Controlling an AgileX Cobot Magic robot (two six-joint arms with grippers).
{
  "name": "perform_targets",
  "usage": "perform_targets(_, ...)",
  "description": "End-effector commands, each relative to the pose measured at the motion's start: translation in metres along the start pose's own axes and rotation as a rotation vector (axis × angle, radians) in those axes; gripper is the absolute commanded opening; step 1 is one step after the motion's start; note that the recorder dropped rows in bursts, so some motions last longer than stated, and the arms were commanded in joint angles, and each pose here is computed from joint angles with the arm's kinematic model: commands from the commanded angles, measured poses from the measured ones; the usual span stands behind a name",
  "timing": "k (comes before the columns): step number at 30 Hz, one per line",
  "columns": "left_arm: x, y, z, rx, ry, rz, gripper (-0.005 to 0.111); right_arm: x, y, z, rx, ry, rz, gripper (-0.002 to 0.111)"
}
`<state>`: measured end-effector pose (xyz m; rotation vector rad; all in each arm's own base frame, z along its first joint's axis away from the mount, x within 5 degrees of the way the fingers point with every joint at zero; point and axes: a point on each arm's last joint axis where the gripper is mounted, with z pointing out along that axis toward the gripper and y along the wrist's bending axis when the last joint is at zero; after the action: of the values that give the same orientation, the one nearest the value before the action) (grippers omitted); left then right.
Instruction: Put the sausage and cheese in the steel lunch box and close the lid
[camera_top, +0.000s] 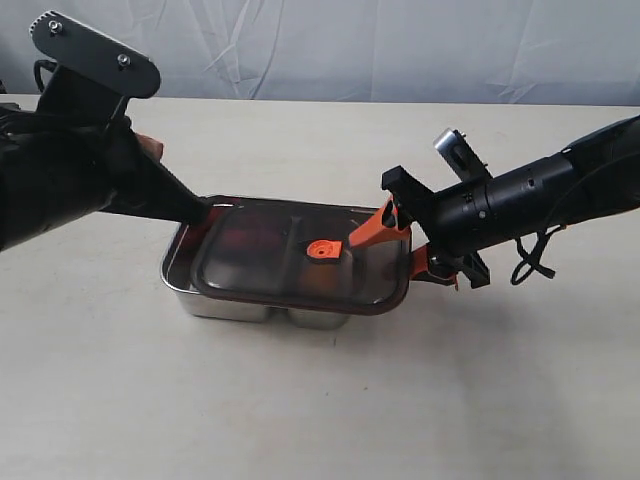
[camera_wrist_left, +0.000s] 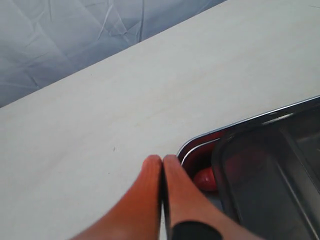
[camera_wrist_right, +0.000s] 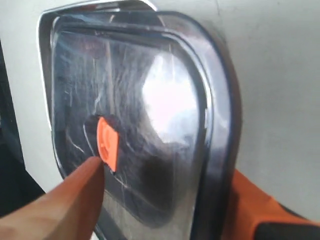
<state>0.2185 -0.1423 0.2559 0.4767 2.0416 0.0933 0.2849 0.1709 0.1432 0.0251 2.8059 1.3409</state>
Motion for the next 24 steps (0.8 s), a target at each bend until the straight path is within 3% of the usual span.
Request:
perform_targets(1,-0.001,-0.007,0.000,0.074,-0.009,-0.005,0.000,-0.006,0.005,-0.002,-0.006,-0.023,0.005,0.058)
perform_targets(3,-0.002,-0.015,-0.001,0.163,-0.024,-0.020,0.000,-0.005,0.004,-0.002,0.001,-0.018,-0.003,0.058)
perform_targets(7,-0.001,-0.042,-0.009,0.468,-0.053,-0.040,0.000,-0.004,0.003,-0.002,0.022,-0.002,-0.018,0.058)
perform_targets(10,0.008,-0.051,-0.013,0.584,-0.035,-0.047,0.000,-0.004,0.003,-0.002,0.023,-0.001,-0.019,0.058)
perform_targets(17,0.024,-0.062,-0.020,0.736,0.001,-0.052,0.000,-0.004,0.003,-0.002,0.022,-0.002,-0.018,0.058)
perform_targets(24,0.037,-0.074,-0.011,0.800,0.081,-0.016,0.000,-0.005,0.005,-0.002,-0.003,-0.013,0.008,0.058)
